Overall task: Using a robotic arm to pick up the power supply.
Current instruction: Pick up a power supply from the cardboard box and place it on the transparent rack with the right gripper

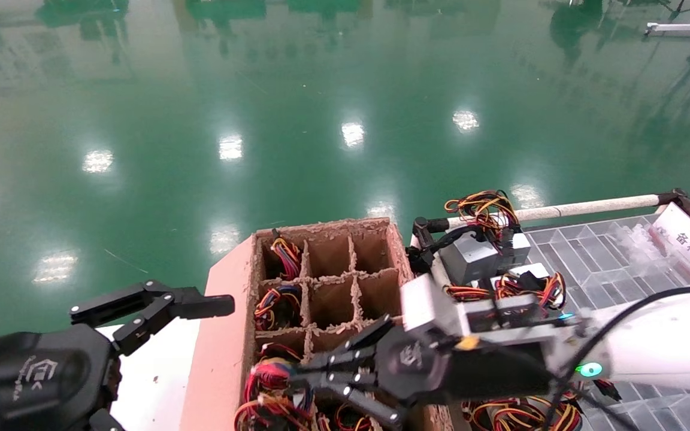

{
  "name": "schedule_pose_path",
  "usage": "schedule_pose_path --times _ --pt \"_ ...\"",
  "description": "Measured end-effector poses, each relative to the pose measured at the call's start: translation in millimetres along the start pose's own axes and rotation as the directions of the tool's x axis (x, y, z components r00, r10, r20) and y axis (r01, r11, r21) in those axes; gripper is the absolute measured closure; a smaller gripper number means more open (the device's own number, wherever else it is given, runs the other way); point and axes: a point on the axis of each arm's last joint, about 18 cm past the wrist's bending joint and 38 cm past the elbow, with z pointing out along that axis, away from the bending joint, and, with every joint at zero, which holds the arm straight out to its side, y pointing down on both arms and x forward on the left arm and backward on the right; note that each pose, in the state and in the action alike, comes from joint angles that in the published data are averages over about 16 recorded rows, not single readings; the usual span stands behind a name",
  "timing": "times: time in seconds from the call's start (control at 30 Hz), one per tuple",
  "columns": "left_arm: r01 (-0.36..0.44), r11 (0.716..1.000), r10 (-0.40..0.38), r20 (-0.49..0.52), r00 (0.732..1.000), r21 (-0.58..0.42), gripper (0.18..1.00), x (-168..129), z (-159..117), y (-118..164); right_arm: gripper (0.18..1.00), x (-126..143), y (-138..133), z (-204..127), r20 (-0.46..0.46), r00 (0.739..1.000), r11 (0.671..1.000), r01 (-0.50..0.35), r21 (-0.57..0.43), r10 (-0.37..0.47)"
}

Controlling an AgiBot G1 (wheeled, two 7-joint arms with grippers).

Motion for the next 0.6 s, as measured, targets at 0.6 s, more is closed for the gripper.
schedule_pose_path --times 0.6 --pt "0.0 1.0 0.0 0.0 1.0 0.0 0.184 0 0 0 0.982 -19 -118 -128 -0.177 0.948 0.956 0.282 0.077 -0.265"
